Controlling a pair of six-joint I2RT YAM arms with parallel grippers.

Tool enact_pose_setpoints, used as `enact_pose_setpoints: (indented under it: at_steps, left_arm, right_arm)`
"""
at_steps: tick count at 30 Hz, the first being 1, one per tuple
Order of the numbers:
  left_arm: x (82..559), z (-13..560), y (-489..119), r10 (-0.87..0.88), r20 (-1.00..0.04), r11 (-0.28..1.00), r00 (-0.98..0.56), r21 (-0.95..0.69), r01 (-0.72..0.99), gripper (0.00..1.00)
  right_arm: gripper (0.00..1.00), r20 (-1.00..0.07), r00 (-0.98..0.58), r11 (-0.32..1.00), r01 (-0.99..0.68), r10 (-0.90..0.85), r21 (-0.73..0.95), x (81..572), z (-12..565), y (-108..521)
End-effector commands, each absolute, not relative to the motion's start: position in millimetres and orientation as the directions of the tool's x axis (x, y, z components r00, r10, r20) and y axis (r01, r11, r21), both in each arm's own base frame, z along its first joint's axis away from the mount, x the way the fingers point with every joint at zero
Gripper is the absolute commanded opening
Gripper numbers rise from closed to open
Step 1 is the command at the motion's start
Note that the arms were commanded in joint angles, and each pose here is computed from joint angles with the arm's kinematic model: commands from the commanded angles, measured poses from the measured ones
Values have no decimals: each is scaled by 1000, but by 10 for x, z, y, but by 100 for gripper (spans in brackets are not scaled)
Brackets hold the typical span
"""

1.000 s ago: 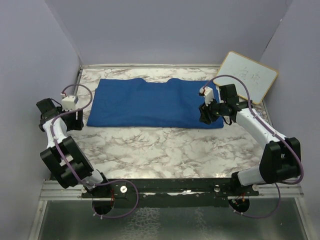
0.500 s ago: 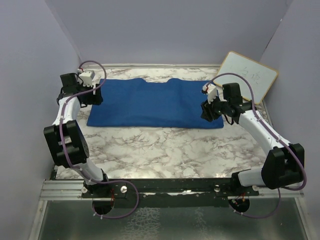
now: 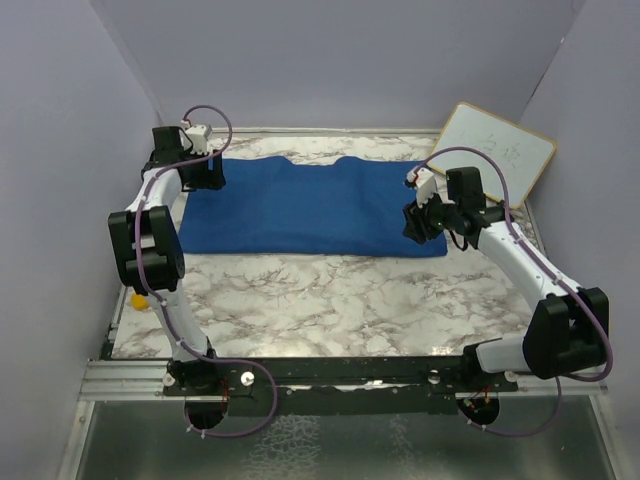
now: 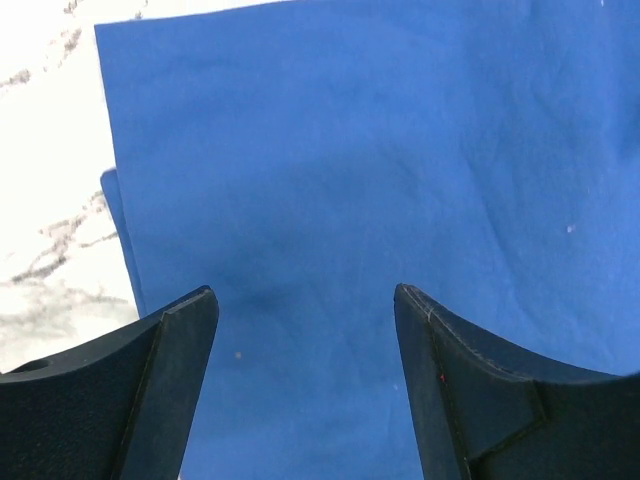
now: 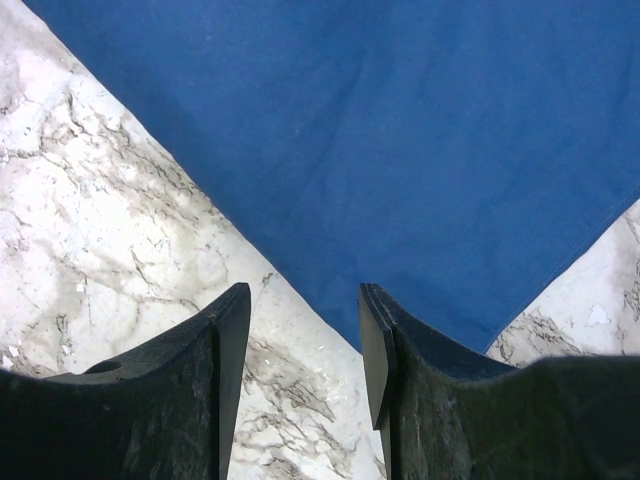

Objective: Open and lay out the surgical kit
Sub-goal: Open the surgical kit at the center of the board.

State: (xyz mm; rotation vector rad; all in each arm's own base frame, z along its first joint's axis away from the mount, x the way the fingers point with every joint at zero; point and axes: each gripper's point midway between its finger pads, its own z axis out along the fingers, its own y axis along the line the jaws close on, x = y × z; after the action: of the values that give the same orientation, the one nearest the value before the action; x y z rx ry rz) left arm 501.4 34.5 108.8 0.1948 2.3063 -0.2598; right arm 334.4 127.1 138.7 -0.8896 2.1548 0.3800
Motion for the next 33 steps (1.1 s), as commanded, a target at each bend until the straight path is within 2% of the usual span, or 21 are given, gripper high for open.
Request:
enact_pose_setpoints:
  at_steps: [1, 9, 20, 26, 33]
  left_arm:
    - [5268, 1174, 308, 61, -754, 969, -654, -113, 222, 73]
    - [5713, 1105, 480, 12, -764, 988, -645, -90, 125, 68]
    - [6259, 837, 756, -21, -780, 999, -625, -41, 17, 68]
    - [6449, 656, 865, -26, -778, 1000, -628, -17, -21, 68]
    - [6463, 421, 958, -15, -754, 999, -657, 22, -48, 69]
  right_arm:
    - [48, -756, -463, 732, -680, -463, -32, 3398, 1403, 1228]
    - [48, -737, -487, 742, -670, -469, -29, 3414, 1296, 1187]
    - [48, -723, -508, 748, -664, -468, -17, 3419, 1217, 1155]
    - [47, -711, -521, 755, -656, -471, -19, 3430, 1166, 1119]
    - [47, -711, -522, 754, -656, -471, -18, 3433, 1160, 1114]
